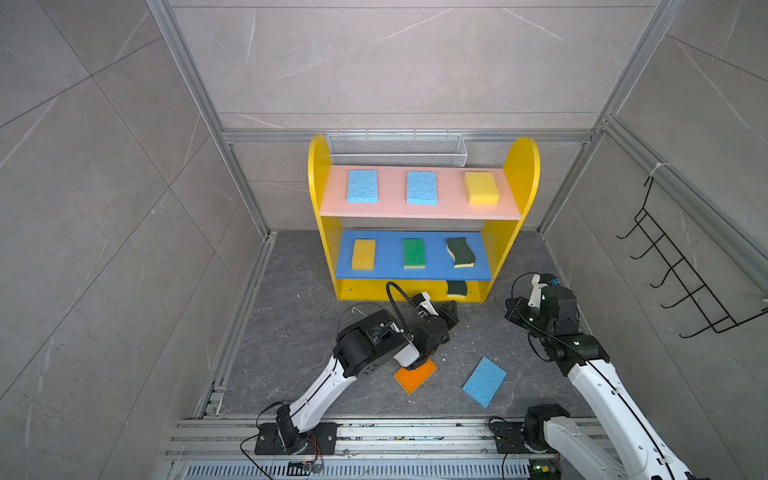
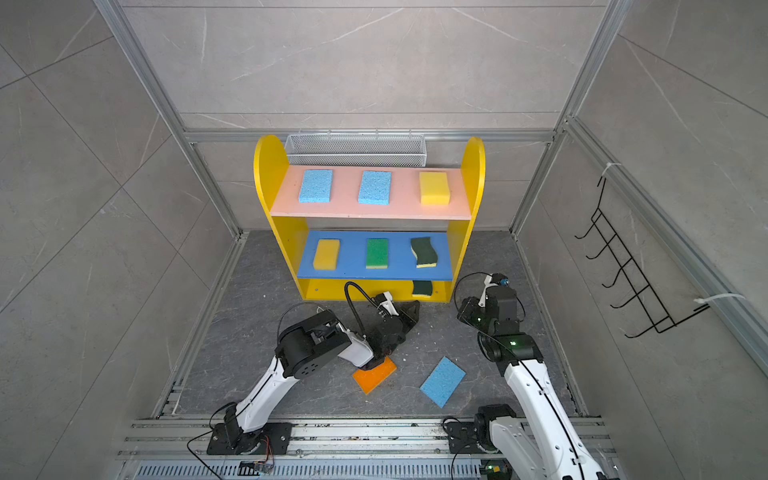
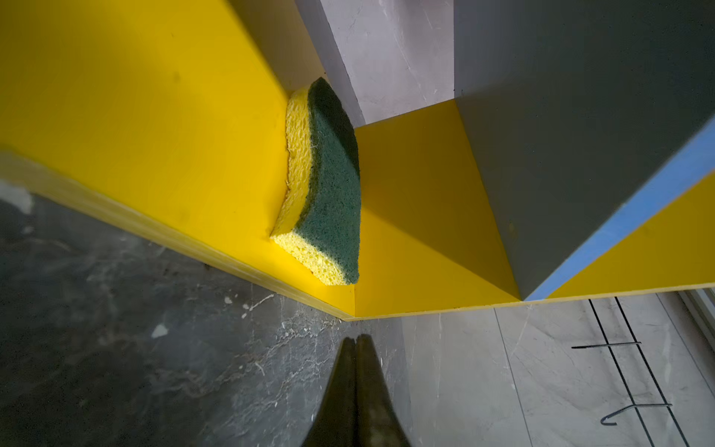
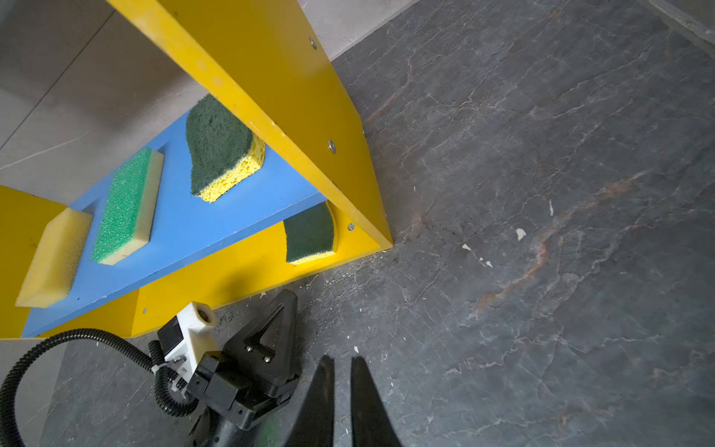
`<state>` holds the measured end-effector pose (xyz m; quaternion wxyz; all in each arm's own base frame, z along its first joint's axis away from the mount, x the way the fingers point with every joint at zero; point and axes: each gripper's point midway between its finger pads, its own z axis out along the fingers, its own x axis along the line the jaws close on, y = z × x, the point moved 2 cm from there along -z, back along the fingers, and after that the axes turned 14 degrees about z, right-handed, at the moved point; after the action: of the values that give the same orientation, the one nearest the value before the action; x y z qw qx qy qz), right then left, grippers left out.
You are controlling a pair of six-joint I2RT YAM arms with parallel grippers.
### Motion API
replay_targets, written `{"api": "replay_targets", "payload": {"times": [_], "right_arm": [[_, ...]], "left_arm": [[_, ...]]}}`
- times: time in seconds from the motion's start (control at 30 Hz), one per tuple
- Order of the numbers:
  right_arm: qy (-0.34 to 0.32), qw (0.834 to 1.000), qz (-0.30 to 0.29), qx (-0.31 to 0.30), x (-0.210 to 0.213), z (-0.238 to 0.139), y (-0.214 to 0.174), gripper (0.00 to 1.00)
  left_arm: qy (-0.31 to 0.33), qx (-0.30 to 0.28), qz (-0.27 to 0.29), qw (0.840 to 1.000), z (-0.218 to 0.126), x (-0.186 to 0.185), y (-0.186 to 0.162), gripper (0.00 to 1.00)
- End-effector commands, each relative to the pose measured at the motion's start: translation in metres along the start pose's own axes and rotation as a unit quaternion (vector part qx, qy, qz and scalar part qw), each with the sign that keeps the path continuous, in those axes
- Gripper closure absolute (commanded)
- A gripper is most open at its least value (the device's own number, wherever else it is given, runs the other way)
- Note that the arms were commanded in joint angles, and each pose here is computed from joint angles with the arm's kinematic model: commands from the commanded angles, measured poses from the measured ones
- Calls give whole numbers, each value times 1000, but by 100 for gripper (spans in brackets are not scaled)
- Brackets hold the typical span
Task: Place and organize the cleaning sponges onto the shelf
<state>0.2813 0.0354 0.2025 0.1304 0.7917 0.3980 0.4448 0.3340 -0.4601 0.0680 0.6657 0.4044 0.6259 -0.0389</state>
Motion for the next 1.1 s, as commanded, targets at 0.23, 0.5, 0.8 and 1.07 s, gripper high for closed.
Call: {"api": "replay_targets", "payload": {"times": [0.23,0.5,0.8,1.07], "right_arm": [[1,1000,-15,-5,4,-4,1,86],[1,1000,-17,-5,6,-5,0,86],[4,1000,-19,-8,8,-7,1,86],[0,1000,-24,-10,7,-7,0,87]], "left_arm": [[44,-36,-93,994,15,6,9,100],[60,-31,-119,991,20,2,16,100],[67,-27,-128,989,30,5,15,100],[78,-19,-130,988,36,13,11,100]]}}
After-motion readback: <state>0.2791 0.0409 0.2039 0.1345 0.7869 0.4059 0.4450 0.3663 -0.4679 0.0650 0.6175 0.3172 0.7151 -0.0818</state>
